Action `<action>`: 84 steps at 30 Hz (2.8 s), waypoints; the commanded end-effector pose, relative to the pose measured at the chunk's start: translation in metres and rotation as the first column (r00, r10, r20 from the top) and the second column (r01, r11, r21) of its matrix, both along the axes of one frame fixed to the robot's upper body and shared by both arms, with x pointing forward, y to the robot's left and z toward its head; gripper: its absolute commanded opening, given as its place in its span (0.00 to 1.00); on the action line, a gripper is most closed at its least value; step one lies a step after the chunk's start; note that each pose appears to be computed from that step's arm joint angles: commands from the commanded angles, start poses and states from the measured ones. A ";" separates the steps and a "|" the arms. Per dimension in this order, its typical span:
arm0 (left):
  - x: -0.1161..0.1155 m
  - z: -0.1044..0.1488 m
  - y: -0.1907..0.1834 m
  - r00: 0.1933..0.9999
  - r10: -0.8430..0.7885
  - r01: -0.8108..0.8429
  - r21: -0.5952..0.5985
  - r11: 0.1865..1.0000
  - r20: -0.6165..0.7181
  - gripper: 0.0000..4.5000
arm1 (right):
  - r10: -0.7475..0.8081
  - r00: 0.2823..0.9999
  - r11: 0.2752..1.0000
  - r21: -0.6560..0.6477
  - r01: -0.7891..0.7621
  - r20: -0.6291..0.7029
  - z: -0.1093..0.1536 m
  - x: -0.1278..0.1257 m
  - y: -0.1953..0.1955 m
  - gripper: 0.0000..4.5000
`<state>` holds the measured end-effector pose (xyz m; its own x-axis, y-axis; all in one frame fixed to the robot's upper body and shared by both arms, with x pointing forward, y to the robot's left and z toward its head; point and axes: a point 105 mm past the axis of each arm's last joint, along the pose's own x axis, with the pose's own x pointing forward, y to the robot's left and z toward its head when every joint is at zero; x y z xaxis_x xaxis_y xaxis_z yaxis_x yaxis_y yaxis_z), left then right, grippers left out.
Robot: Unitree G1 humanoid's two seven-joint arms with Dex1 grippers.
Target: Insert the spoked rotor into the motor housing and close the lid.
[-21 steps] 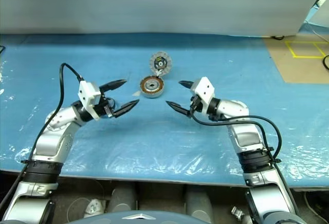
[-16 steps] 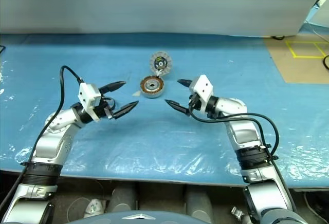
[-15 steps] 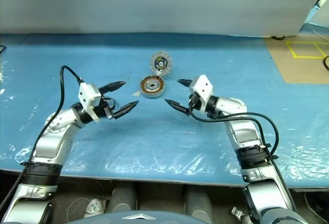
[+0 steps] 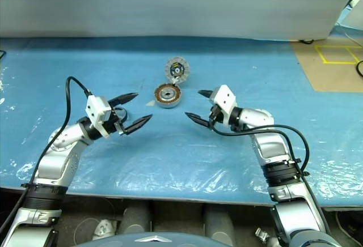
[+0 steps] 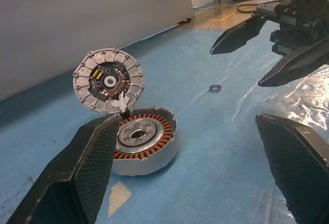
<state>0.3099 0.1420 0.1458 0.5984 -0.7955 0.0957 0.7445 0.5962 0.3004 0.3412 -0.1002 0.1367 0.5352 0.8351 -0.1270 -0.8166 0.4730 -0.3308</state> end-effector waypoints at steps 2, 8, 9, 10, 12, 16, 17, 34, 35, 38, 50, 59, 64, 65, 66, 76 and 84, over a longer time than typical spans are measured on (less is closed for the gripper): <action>-0.003 0.015 0.002 0.998 0.003 -0.003 0.000 1.000 0.057 0.99 | 0.015 0.999 1.000 -0.005 -0.014 0.034 0.009 0.000 0.001 1.00; -0.004 0.015 0.004 0.998 0.013 -0.013 0.003 1.000 0.057 0.99 | 0.021 0.999 1.000 -0.014 -0.021 0.025 0.008 0.002 0.004 1.00; -0.004 0.015 0.005 0.998 0.014 -0.014 0.004 1.000 0.057 0.99 | 0.022 0.999 1.000 -0.015 -0.022 0.025 0.008 0.002 0.005 1.00; -0.004 0.015 0.005 0.998 0.015 -0.015 0.005 1.000 0.057 0.99 | 0.023 0.999 1.000 -0.016 -0.023 0.025 0.008 0.003 0.006 1.00; -0.004 0.015 0.006 0.998 0.018 -0.018 0.005 1.000 0.057 0.99 | 0.028 0.999 0.999 -0.018 -0.028 0.024 0.009 0.004 0.009 1.00; -0.004 0.015 0.007 0.998 0.023 -0.023 0.006 1.000 0.059 0.99 | 0.036 0.999 0.999 -0.025 -0.035 0.018 0.010 0.006 0.014 1.00; -0.005 0.015 0.007 0.998 0.026 -0.027 0.011 1.000 0.059 0.99 | 0.040 0.999 0.999 -0.019 -0.040 0.014 0.011 0.008 0.017 1.00; -0.022 0.010 0.021 0.995 0.091 -0.092 0.021 0.996 0.030 0.99 | 0.207 0.978 0.974 -0.100 -0.204 0.026 0.022 0.022 0.061 1.00; -0.023 0.010 0.020 0.995 0.092 -0.093 0.021 0.995 0.028 0.99 | 0.217 0.976 0.968 -0.136 -0.212 0.027 0.021 0.025 0.066 1.00; -0.024 0.009 0.019 0.995 0.095 -0.096 0.020 0.995 0.024 0.99 | 0.253 0.967 0.943 -0.233 -0.240 0.027 0.018 0.032 0.076 1.00; -0.025 0.008 0.019 0.994 0.110 -0.110 0.022 0.994 0.017 0.99 | 0.423 0.906 0.758 -0.559 -0.337 0.027 0.035 0.049 0.098 1.00; -0.025 0.008 0.019 0.993 0.114 -0.115 0.016 0.993 0.020 0.99 | 0.466 0.885 0.639 -0.703 -0.313 0.030 0.023 0.056 0.107 1.00; -0.026 0.007 0.019 0.993 0.120 -0.120 0.014 0.993 0.016 0.99 | 0.464 0.884 0.628 -0.721 -0.291 0.047 0.018 0.058 0.110 1.00; -0.027 0.007 0.019 0.993 0.121 -0.121 0.014 0.993 0.015 0.99 | 0.459 0.887 0.629 -0.723 -0.283 0.052 0.016 0.059 0.111 1.00; -0.027 0.007 0.019 0.992 0.121 -0.122 0.013 0.992 0.015 0.99 | 0.452 0.890 0.626 -0.731 -0.271 0.057 0.014 0.061 0.111 1.00; -0.026 0.007 0.020 0.992 0.124 -0.124 0.012 0.992 0.013 1.00 | 0.437 0.897 0.617 -0.748 -0.244 0.068 0.000 0.063 0.110 0.35; -0.025 0.008 0.019 0.992 0.126 -0.126 0.012 0.992 0.017 1.00 | 0.444 0.891 0.621 -0.749 -0.231 0.094 0.001 0.063 0.111 0.00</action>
<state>0.2871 0.1632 0.1418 0.7009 -0.7106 0.0617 0.6685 0.6846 0.2906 0.4035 0.0041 0.1247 0.3208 0.6543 -0.6848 -0.7454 -0.2716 -0.6087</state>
